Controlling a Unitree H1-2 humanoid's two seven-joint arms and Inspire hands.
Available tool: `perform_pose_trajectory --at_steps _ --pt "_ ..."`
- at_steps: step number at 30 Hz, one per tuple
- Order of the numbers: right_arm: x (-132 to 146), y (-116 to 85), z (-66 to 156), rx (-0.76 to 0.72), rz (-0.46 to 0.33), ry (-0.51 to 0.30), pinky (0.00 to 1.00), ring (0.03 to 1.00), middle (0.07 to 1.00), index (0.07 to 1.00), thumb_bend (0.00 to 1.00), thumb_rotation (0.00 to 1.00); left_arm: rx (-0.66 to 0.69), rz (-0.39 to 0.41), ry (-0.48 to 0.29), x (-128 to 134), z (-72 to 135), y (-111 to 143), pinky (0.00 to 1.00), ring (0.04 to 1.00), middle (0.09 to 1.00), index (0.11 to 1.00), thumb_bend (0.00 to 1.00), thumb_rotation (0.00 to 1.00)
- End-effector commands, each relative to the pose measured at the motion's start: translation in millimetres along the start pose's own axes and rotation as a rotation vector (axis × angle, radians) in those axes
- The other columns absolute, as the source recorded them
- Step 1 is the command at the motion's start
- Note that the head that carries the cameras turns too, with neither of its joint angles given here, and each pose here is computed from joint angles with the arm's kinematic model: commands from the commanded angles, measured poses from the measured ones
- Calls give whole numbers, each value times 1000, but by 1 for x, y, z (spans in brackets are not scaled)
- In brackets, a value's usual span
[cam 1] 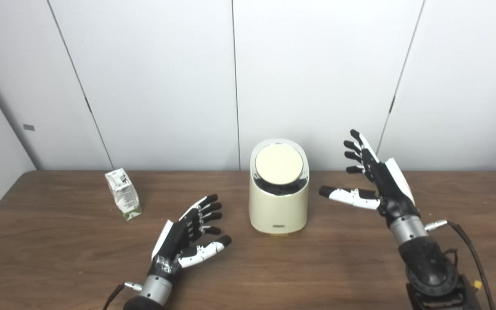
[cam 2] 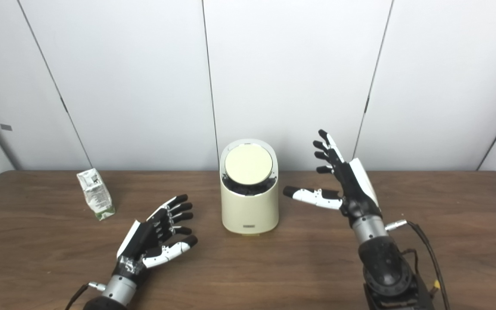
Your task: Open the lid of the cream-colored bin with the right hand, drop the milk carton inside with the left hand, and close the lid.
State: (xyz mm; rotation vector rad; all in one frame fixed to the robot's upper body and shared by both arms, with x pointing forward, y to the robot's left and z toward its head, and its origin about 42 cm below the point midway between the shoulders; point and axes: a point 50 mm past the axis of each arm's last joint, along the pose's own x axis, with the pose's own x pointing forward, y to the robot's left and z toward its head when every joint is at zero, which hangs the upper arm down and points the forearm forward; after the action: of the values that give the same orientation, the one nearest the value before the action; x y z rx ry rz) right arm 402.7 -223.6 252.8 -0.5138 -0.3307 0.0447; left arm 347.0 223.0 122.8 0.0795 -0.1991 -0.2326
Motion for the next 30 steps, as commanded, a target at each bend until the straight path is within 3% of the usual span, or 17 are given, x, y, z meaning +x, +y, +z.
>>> perform_pose_trajectory --at_steps 1,9,14,30 --pt "20 -8 23 -10 -8 -76 726 871 909 967 833 403 8 -9 -77 12 12 -1 680 818 856 917 638 109" --pt "49 -4 45 -100 10 -111 636 827 894 951 829 400 4 -9 -74 14 10 -2 692 815 855 919 638 109" --pt "62 0 54 -129 21 -119 635 826 898 947 813 375 1 -6 -67 14 9 -2 689 809 852 917 643 122" --pt "88 19 64 -202 63 -76 793 899 926 963 783 336 6 -9 -59 16 8 -6 682 812 853 917 644 132"
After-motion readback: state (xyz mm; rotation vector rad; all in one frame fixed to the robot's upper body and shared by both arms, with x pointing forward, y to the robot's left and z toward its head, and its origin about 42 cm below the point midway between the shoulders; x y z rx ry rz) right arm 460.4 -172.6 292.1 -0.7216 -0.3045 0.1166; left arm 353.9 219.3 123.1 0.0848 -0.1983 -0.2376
